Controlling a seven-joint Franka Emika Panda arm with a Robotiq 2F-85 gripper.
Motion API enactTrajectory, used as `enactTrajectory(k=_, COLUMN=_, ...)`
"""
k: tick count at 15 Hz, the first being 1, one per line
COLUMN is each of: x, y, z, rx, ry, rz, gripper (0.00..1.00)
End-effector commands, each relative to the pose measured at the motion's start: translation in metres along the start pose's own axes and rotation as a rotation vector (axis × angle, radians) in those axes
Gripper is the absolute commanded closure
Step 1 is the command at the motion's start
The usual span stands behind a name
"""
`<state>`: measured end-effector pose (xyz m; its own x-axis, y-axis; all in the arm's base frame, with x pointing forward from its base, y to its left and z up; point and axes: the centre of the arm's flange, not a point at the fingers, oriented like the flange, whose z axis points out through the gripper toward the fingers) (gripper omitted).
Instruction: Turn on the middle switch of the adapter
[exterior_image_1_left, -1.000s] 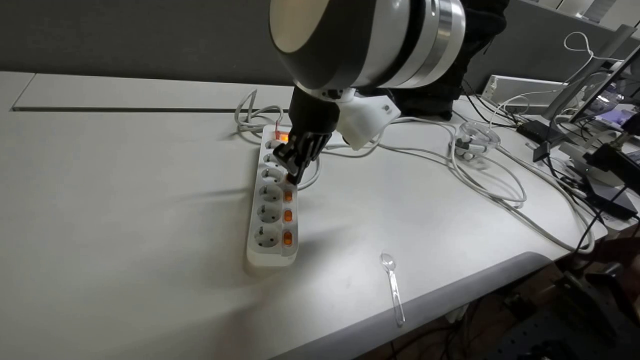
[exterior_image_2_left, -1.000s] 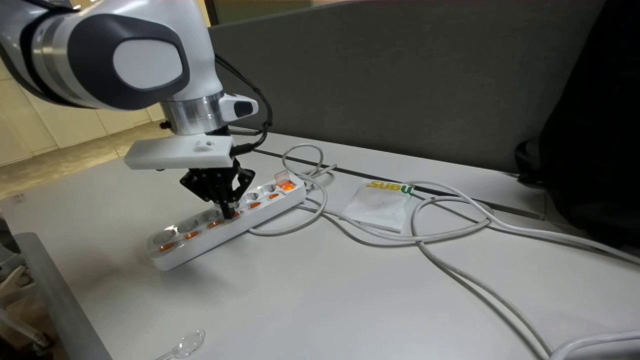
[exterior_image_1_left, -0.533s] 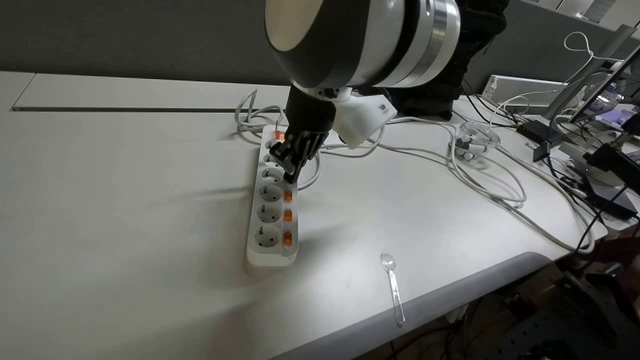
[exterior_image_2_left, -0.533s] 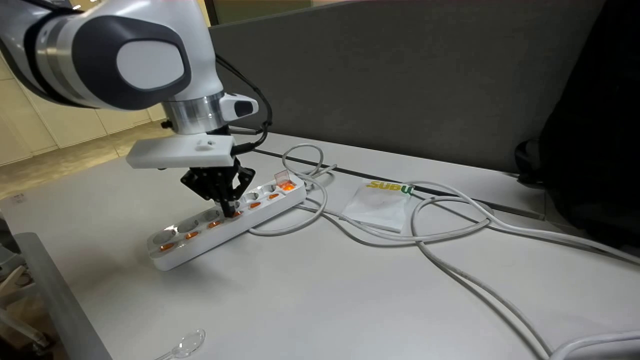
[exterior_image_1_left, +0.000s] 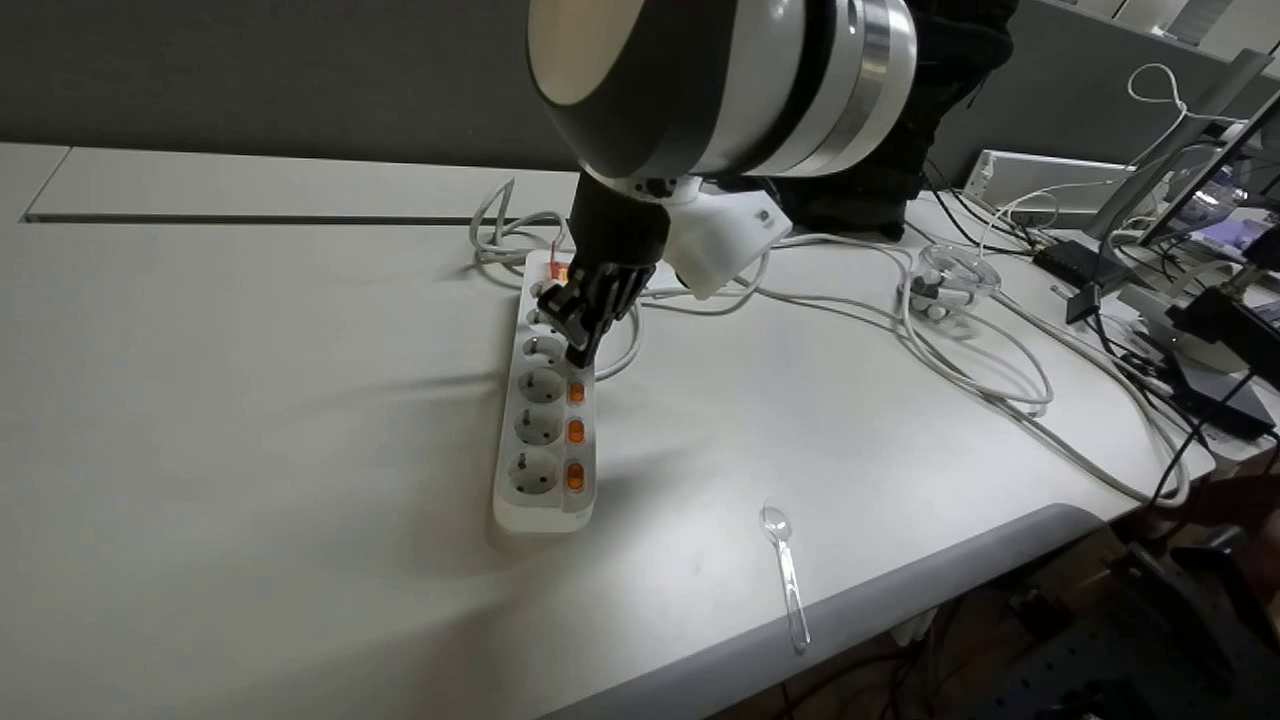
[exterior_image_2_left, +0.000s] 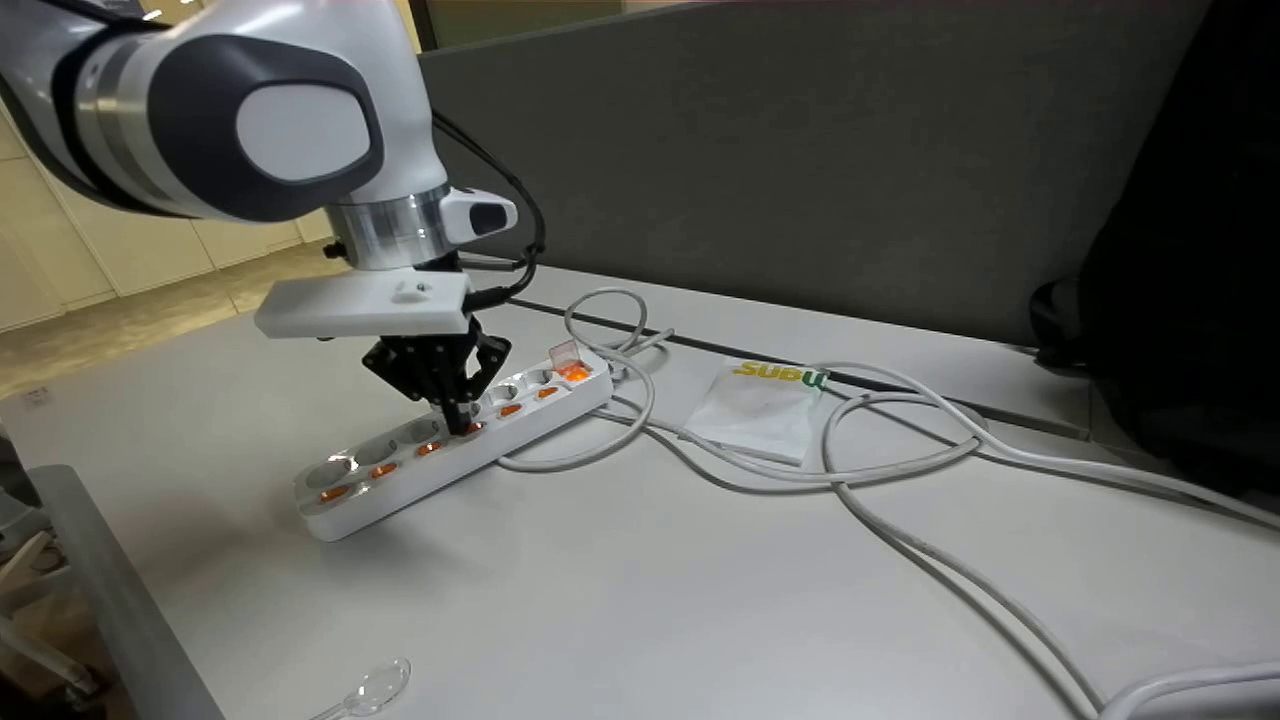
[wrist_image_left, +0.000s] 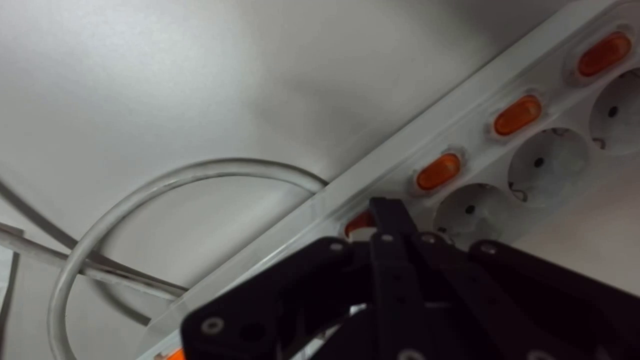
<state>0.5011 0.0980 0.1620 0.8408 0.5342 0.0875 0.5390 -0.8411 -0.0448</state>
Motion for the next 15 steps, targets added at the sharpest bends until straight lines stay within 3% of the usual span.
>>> enactTrajectory(k=1, x=0.006, y=0.004, z=0.008, rx=-0.001, ry=-0.008, rz=0.007, gripper=1.00)
enactTrajectory(k=10, x=-0.006, y=0.009, z=0.027, rx=-0.025, ry=-0.054, rz=0.048, gripper=1.00)
enactTrajectory(k=15, x=-0.011, y=0.009, z=0.028, rx=-0.009, ry=-0.070, rz=0.131, gripper=1.00)
